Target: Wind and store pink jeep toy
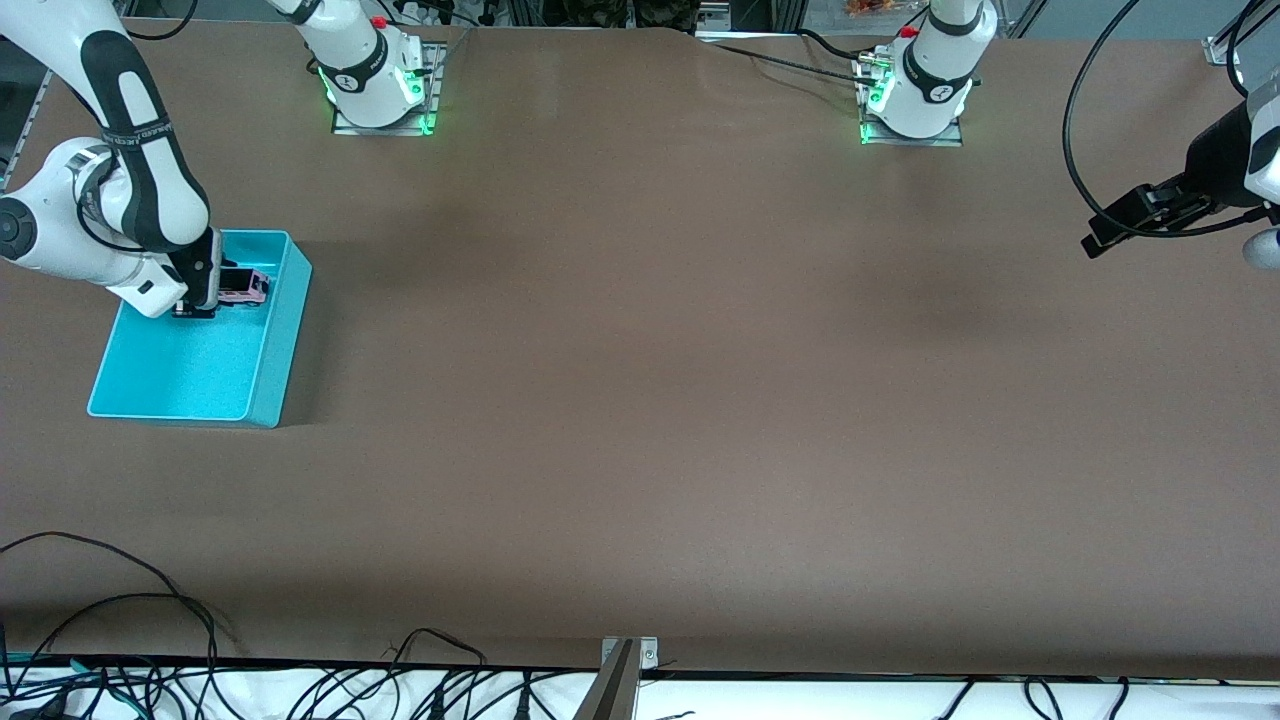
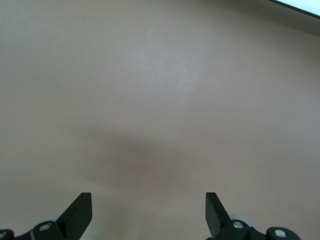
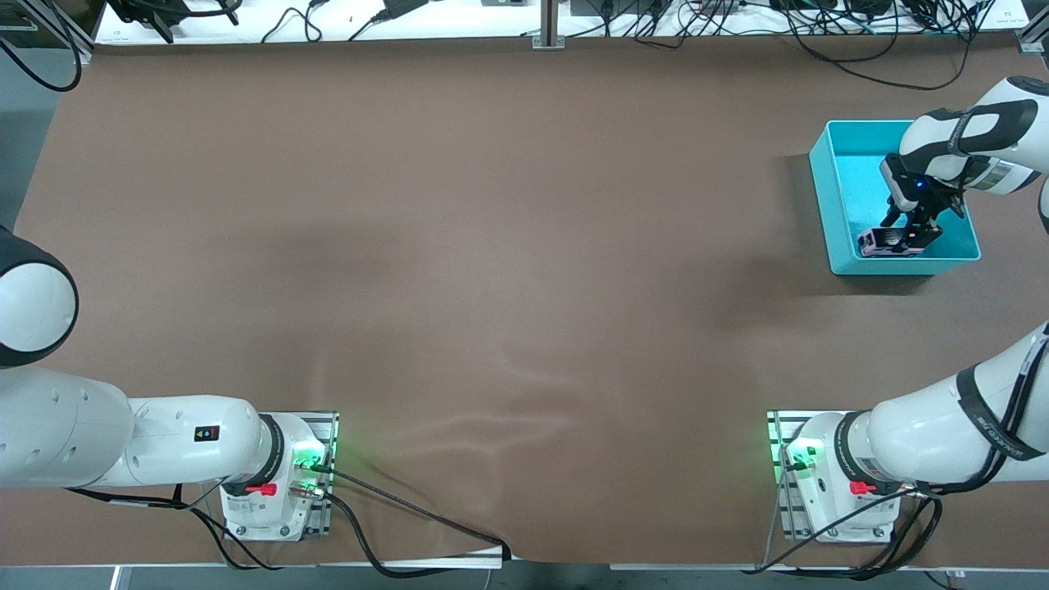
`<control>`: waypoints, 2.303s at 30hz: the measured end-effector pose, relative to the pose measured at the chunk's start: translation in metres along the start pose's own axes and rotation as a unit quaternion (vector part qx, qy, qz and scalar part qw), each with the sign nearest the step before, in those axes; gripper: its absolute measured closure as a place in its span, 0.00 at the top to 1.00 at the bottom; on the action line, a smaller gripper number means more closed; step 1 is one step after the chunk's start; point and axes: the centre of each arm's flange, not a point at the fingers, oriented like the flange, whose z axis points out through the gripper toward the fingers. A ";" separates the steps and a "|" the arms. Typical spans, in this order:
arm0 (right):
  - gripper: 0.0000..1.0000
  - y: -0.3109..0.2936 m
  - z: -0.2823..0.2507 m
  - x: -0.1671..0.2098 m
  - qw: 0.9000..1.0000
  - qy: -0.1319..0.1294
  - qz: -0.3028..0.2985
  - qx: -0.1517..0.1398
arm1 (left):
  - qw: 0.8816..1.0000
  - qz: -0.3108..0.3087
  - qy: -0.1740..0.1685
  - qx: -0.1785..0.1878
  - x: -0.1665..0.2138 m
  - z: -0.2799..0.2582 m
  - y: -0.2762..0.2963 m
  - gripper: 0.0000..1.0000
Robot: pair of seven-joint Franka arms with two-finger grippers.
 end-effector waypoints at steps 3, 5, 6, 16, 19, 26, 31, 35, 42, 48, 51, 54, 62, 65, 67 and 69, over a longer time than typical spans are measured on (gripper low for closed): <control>0.88 0.002 -0.003 0.001 1.000 0.000 -0.001 -0.003 | 1.000 -0.003 0.000 0.000 0.000 0.000 0.001 1.00; 0.97 0.006 -0.008 0.002 1.000 -0.001 -0.005 -0.007 | 1.000 -0.004 0.000 0.000 0.000 0.000 0.001 1.00; 1.00 0.009 -0.011 0.004 1.000 -0.001 -0.008 -0.010 | 1.000 -0.004 0.000 0.000 0.000 0.000 0.001 1.00; 1.00 0.060 -0.105 0.052 0.999 0.018 -0.037 -0.013 | 0.999 0.046 0.000 0.000 0.005 0.000 -0.012 1.00; 1.00 0.072 -0.142 0.070 1.000 0.021 -0.015 -0.015 | 0.997 0.078 0.000 0.000 0.008 0.000 -0.021 1.00; 1.00 0.086 -0.212 0.109 0.998 0.022 0.059 -0.031 | 0.995 0.095 0.000 -0.001 0.011 -0.001 -0.029 1.00; 1.00 0.086 -0.242 0.125 0.986 0.025 0.161 -0.032 | 0.995 0.096 0.000 -0.001 0.011 -0.001 -0.029 1.00; 1.00 0.086 -0.263 0.138 0.967 0.029 0.252 -0.033 | 0.995 0.096 -0.001 0.000 0.011 0.000 -0.029 1.00; 1.00 0.087 -0.297 0.169 0.913 0.042 0.402 -0.044 | 0.995 0.096 -0.001 0.000 0.011 0.001 -0.029 1.00; 1.00 0.087 -0.317 0.194 0.828 0.057 0.555 -0.049 | 0.995 0.096 -0.002 0.000 0.011 0.001 -0.029 1.00; 1.00 0.084 -0.326 0.210 0.789 0.051 0.610 -0.053 | 0.995 0.096 -0.002 0.000 0.011 0.001 -0.029 1.00; 1.00 0.082 -0.333 0.224 0.764 0.038 0.640 -0.070 | 0.995 0.096 -0.002 0.000 0.011 0.001 -0.029 1.00; 1.00 0.072 -0.353 0.230 0.745 0.034 0.662 -0.077 | 0.995 0.096 -0.003 0.000 0.011 0.001 -0.029 1.00; 1.00 0.059 -0.365 0.226 0.742 0.032 0.665 -0.071 | 0.995 0.096 -0.003 0.000 0.011 0.002 -0.029 1.00; 1.00 0.048 -0.375 0.223 0.741 0.033 0.667 -0.069 | 0.995 0.096 -0.003 0.000 0.011 0.002 -0.029 1.00; 1.00 0.035 -0.386 0.220 0.740 0.035 0.668 -0.068 | 0.995 0.096 -0.004 0.000 0.011 0.002 -0.029 1.00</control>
